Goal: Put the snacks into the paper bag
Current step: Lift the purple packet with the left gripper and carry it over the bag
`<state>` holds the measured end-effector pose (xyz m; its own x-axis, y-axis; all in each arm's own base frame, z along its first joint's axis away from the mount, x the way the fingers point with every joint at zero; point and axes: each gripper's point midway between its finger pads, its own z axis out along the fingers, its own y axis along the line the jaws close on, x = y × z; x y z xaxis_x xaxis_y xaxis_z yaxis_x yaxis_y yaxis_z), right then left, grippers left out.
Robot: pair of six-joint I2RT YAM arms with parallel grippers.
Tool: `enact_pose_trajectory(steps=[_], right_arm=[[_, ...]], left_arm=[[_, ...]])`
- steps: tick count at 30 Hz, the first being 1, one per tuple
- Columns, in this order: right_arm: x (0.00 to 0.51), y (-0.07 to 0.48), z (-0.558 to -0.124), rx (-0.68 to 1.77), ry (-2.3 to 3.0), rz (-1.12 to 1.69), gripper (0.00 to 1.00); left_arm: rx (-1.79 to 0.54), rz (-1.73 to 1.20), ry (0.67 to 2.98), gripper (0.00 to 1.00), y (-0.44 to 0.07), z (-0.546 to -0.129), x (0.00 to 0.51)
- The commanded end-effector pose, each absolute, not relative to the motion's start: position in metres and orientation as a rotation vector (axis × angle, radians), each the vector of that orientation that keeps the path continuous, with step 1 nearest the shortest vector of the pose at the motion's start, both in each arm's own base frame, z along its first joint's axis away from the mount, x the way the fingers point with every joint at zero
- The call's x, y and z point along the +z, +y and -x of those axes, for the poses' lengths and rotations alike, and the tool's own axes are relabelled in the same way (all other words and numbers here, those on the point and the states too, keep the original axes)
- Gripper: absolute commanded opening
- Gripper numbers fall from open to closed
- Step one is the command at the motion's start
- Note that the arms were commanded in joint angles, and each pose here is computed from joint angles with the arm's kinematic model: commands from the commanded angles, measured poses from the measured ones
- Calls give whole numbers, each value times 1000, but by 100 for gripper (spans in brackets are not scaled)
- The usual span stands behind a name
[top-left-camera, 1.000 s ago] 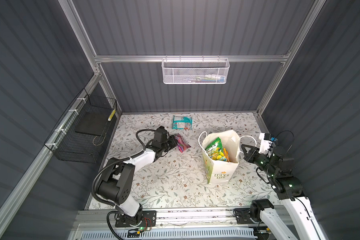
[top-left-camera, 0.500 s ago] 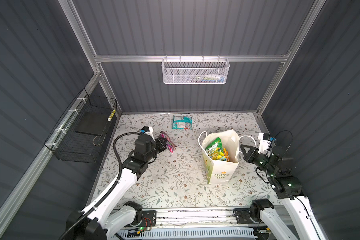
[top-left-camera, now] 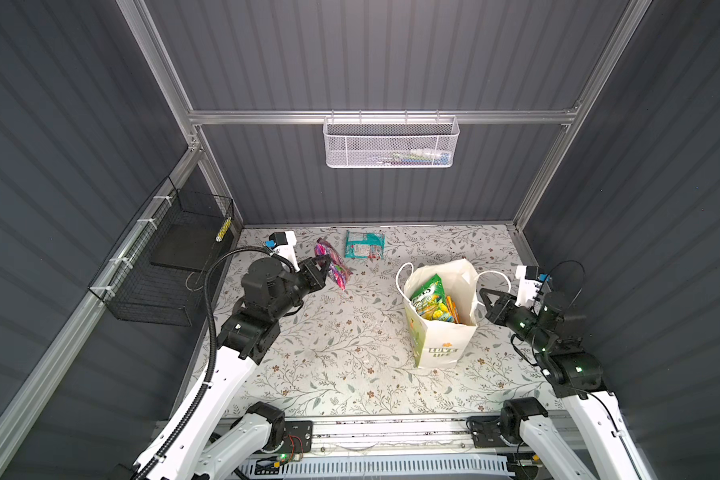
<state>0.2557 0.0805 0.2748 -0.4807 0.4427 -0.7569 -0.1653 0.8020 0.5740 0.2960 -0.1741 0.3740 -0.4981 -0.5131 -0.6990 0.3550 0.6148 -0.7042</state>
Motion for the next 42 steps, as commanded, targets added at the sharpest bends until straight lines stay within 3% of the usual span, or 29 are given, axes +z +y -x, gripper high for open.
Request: enact_pose_trajectory(steps=[1,9,15,21,27,42], right_arm=[[272,83,-255,748,1952,-203,0],[269,83,-256,746,1960,-203,0],[267,83,-257,744,1965,-203,0],[265,84,-258,742,1972,-204,0],[265,83,-257,733,1972,-204,0],[265,83,-257,731,1974,-202,0]], left_arm=[[-1176,0,1642,0,-188,-284,434],[-1292,-164,1569,0,-231,-283,481],[-1329,-374,1535,0,-295,-260,512],[-1358,-565,1571,0,-364,-243,508],[-1338,-688,1643,0,-403,-224,481],[-1180,-832,2006,0,-438,-230,369]])
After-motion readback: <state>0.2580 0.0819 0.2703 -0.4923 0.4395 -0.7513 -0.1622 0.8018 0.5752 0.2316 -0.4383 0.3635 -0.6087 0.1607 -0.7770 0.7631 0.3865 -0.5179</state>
